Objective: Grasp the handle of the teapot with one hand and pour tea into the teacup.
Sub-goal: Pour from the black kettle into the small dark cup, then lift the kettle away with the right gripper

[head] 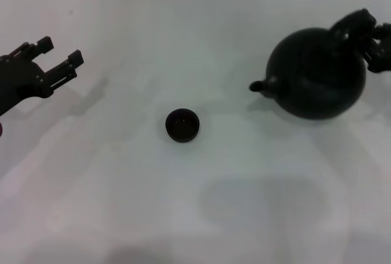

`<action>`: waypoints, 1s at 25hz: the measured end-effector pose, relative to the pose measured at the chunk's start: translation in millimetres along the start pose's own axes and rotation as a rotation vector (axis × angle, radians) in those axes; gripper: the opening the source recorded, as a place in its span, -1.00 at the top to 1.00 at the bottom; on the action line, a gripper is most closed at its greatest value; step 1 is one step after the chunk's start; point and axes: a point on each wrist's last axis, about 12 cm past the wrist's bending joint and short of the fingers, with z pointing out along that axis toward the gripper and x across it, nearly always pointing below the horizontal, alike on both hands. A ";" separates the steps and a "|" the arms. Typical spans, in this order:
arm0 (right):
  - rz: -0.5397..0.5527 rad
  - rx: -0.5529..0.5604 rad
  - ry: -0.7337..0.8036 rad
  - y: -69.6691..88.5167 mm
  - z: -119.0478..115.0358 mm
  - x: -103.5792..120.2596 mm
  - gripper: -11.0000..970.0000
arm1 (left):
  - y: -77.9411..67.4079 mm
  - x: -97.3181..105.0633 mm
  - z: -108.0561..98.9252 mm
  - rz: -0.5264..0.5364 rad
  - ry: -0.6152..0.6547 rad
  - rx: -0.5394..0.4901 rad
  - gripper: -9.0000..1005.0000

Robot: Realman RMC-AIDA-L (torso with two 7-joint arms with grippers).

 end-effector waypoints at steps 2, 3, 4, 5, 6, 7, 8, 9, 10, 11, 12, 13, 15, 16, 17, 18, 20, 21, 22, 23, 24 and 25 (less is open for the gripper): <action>-0.043 0.029 0.005 7.3 8.8 -3.4 0.70 | -0.5 1.5 -0.1 -0.004 0.002 0.000 -0.52; -0.075 0.038 0.009 13.7 14.7 -5.8 0.70 | -0.8 2.4 -0.4 -0.006 0.003 -0.001 -0.52; -0.098 0.044 0.013 17.7 18.3 -7.1 0.70 | -0.9 3.0 -0.9 -0.006 0.004 -0.002 -0.52; -0.131 0.050 0.016 23.3 22.8 -8.8 0.70 | -1.0 3.8 -1.9 -0.007 0.005 -0.004 -0.52; -0.158 0.053 0.018 28.6 26.5 -10.4 0.70 | -1.0 4.2 -2.4 -0.008 0.006 -0.005 -0.52; -0.182 0.055 0.021 33.2 29.5 -11.5 0.70 | -1.0 4.6 -2.8 -0.009 0.006 -0.006 -0.52; -0.205 0.062 0.025 36.4 31.7 -12.4 0.70 | -1.0 5.0 -3.5 -0.010 0.007 -0.007 -0.52; -0.234 0.063 0.031 41.8 34.4 -13.2 0.70 | -1.1 5.4 -4.1 -0.011 0.007 -0.009 -0.52; -0.257 0.065 0.034 46.7 36.4 -14.2 0.70 | -1.1 5.7 -4.5 -0.012 0.007 -0.010 -0.52; -0.282 0.068 0.038 51.9 38.3 -14.6 0.70 | -1.0 5.8 -4.9 -0.014 0.006 -0.011 -0.52; -0.313 0.070 0.041 59.2 40.7 -15.4 0.70 | -0.9 5.7 -5.0 -0.014 0.005 -0.012 -0.52; -0.337 0.073 0.043 64.5 42.4 -15.9 0.70 | -0.7 5.6 -5.2 -0.015 0.004 -0.013 -0.52; -0.381 0.082 0.041 75.1 45.0 -18.0 0.70 | -0.5 5.7 -5.5 -0.014 0.004 -0.014 -0.52; -0.397 0.085 0.038 79.0 45.8 -19.0 0.70 | -0.4 5.7 -5.5 -0.013 0.005 -0.014 -0.52; -0.412 0.089 0.034 82.3 46.3 -20.3 0.70 | -0.4 5.7 -5.5 -0.013 0.005 -0.014 -0.52; -0.427 0.090 0.029 86.9 47.0 -21.6 0.70 | -0.4 5.5 -5.2 -0.012 0.004 -0.013 -0.52; -0.463 0.100 0.020 94.7 47.4 -23.5 0.70 | -0.3 4.9 -4.4 -0.011 0.003 -0.012 -0.52; -0.485 0.112 0.017 98.0 47.4 -24.4 0.70 | -0.2 4.6 -4.2 -0.010 0.003 -0.011 -0.52; -0.507 0.122 0.013 102.2 47.6 -25.5 0.70 | 0.0 4.4 -3.9 -0.009 0.003 -0.011 -0.52; -0.542 0.137 0.008 109.8 48.1 -26.8 0.71 | 0.2 4.2 -3.7 -0.009 0.004 -0.012 -0.52; -0.542 0.137 0.008 109.8 48.1 -26.8 0.71 | 0.6 4.3 -3.6 -0.009 0.005 -0.014 -0.52; -0.555 0.142 0.005 112.9 48.4 -27.5 0.71 | 0.9 4.5 -3.6 -0.008 0.006 -0.016 -0.52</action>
